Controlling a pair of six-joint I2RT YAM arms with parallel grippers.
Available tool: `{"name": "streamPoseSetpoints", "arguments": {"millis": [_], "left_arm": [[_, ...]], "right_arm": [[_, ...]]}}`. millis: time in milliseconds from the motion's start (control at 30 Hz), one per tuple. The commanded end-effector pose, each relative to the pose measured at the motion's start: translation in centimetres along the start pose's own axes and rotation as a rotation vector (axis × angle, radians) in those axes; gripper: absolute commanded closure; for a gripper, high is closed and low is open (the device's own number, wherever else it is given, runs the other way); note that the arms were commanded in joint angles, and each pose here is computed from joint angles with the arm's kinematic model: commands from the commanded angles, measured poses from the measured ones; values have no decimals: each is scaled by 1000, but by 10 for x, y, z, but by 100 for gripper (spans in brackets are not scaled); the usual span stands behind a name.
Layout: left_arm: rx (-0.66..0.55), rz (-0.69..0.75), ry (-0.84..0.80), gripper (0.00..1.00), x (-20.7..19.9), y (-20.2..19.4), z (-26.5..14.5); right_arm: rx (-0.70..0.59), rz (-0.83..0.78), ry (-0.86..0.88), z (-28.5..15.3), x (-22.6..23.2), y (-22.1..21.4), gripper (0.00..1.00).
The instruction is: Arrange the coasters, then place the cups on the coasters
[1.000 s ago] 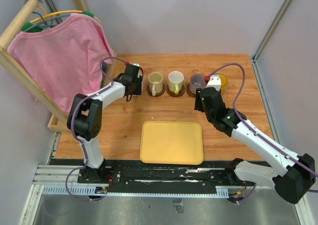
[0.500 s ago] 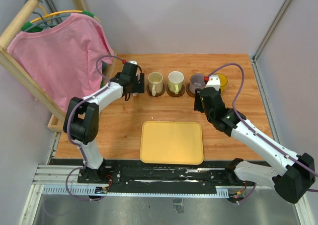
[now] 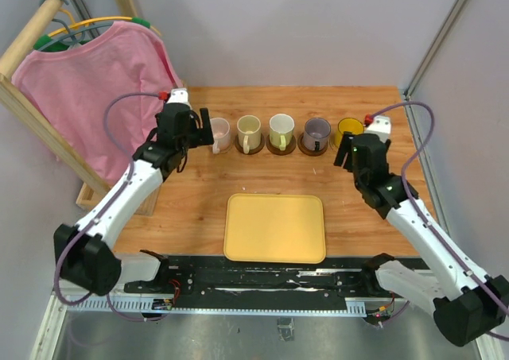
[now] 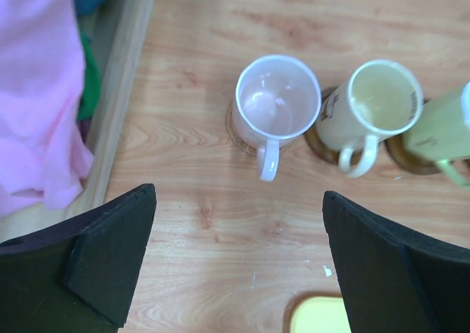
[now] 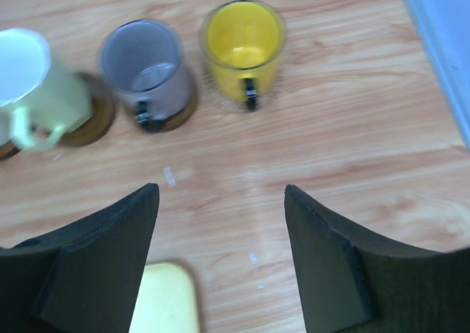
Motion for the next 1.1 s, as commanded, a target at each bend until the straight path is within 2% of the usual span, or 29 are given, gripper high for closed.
{"name": "streamPoseSetpoints", "arguments": {"millis": [0, 167, 300, 400, 700, 1067], "left_arm": [[-104, -72, 2, 0, 11, 23, -35], [-183, -99, 54, 0, 32, 39, -75], [-176, -105, 95, 0, 49, 32, -96], [-133, -101, 75, 0, 53, 17, -102], [-83, -117, 79, 0, 65, -7, -114], [-131, -199, 52, 0, 70, -11, -124]], "right_arm": [[55, 113, -126, 3, -53, -16, 26], [36, 290, -277, -20, -107, -26, 16], [-30, 330, -392, -49, -132, -29, 1], [-44, 338, -418, -64, -138, -31, 1], [20, 307, -465, -85, -146, -41, 2], [15, 303, -484, -88, -149, -40, 1]]}}
Point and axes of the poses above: each gripper's point midway between its finger pads, its own z axis out along the fingers, its own x axis along the line the jaws close on, y = z × x, the point moved 3 cm from there along -z, back along the fingers, and after that the axes turned 12 degrees about -z, right-handed, at the moved point
